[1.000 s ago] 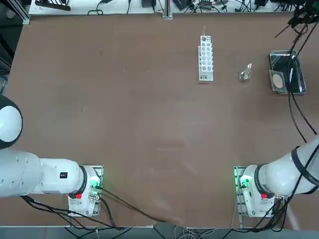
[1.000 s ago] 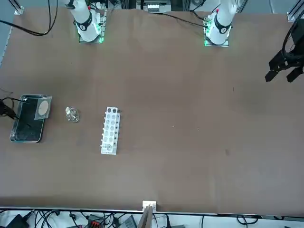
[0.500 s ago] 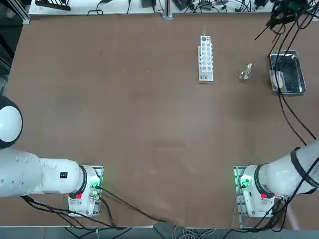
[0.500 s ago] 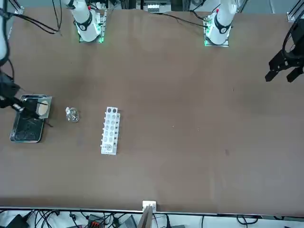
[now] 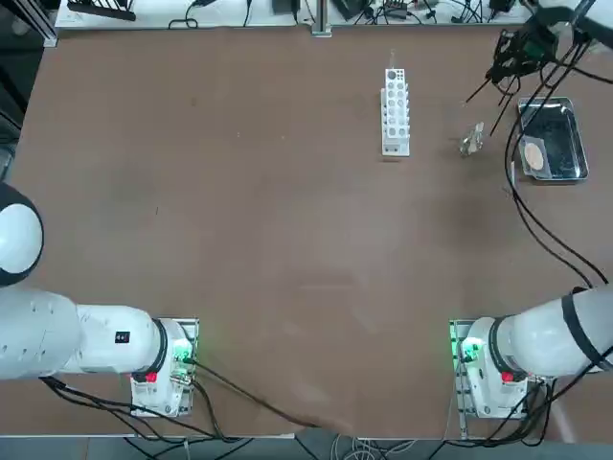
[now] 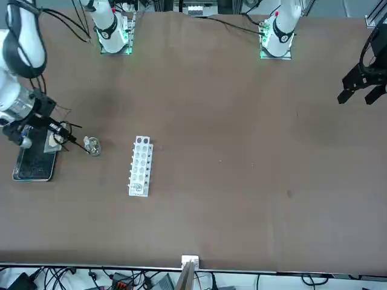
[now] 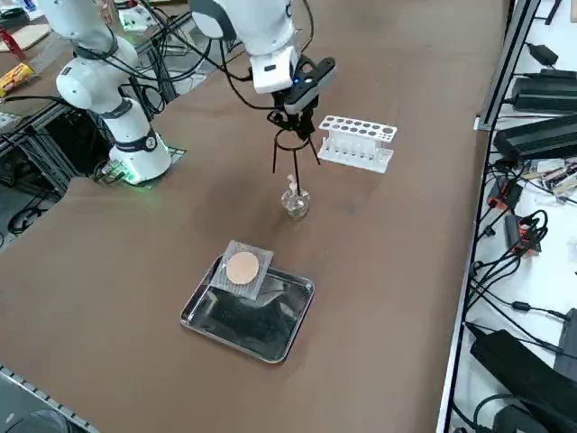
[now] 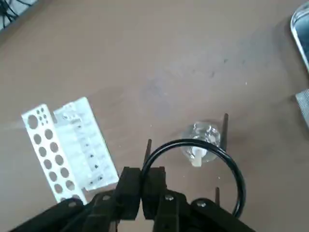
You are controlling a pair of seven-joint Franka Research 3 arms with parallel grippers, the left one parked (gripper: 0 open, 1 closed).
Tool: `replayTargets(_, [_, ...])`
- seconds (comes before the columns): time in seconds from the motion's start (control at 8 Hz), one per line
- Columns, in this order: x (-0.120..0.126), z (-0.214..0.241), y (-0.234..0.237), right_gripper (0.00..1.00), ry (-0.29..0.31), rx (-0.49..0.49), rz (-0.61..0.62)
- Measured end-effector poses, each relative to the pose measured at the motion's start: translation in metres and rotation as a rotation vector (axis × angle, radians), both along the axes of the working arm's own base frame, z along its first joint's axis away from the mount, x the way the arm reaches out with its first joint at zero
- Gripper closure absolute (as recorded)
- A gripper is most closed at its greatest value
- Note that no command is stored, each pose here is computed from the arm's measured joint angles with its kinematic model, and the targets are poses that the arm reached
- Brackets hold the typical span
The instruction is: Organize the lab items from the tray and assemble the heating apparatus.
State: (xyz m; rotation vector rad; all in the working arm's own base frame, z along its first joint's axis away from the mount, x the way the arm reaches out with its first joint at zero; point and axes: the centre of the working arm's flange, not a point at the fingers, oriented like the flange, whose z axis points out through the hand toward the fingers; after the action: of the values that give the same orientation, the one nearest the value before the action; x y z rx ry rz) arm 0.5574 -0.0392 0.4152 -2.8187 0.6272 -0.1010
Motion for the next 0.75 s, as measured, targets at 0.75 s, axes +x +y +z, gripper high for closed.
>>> replayTargets(0.75, [-0.023,-0.046,0.002,0.93,-0.056,-0.05,0.101])
